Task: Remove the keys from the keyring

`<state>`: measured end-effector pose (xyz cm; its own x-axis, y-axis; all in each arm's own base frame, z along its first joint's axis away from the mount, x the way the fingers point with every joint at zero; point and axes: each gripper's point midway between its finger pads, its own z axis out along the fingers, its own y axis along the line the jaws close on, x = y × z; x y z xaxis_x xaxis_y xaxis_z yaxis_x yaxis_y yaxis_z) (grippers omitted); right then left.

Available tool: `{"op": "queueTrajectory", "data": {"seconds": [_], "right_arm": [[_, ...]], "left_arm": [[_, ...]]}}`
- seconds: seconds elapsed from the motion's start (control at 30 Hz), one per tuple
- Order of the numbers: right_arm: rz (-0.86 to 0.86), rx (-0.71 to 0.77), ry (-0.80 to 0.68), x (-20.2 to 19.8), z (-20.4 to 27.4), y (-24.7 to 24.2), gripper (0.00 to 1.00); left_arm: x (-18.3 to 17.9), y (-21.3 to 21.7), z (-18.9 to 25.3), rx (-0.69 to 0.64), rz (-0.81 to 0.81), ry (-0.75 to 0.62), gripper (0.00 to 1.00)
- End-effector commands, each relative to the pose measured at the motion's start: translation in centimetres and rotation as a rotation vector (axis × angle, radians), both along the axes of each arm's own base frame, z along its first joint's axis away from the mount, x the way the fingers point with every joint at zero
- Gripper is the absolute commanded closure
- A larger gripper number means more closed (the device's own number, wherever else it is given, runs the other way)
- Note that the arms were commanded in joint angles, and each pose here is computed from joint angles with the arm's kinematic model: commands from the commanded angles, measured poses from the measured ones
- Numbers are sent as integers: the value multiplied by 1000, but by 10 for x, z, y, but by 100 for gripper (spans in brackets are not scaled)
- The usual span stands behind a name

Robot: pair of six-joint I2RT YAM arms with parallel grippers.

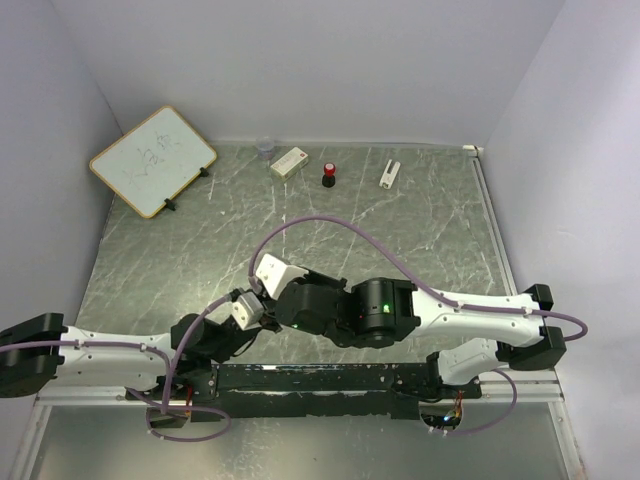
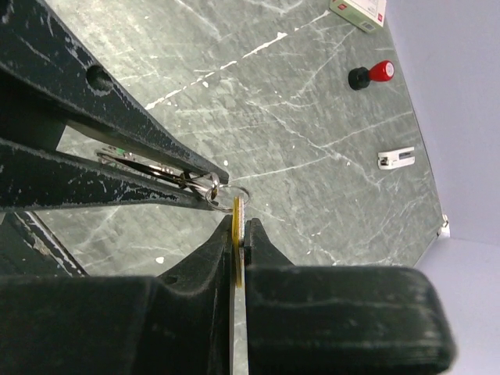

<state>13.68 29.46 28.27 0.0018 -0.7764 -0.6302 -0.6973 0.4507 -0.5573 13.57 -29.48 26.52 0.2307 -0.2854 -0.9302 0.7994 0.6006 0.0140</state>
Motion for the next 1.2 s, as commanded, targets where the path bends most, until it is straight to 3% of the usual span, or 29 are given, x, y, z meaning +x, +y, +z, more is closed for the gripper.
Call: {"op": "queueTrajectory", "data": {"seconds": [0.0,0.63,1.17], "right_arm": [[-37,9,-8,2,16,-3,100],[-27,-52,-34,6,29,4,100],[-163,89,-163,24,76,-13,100]], "left_arm": [[-6,-5,0,67,-23,-39,93],[-24,-6,-10,261,-114,-148,93],[-3,12,-15,237,22,-102,93]]}}
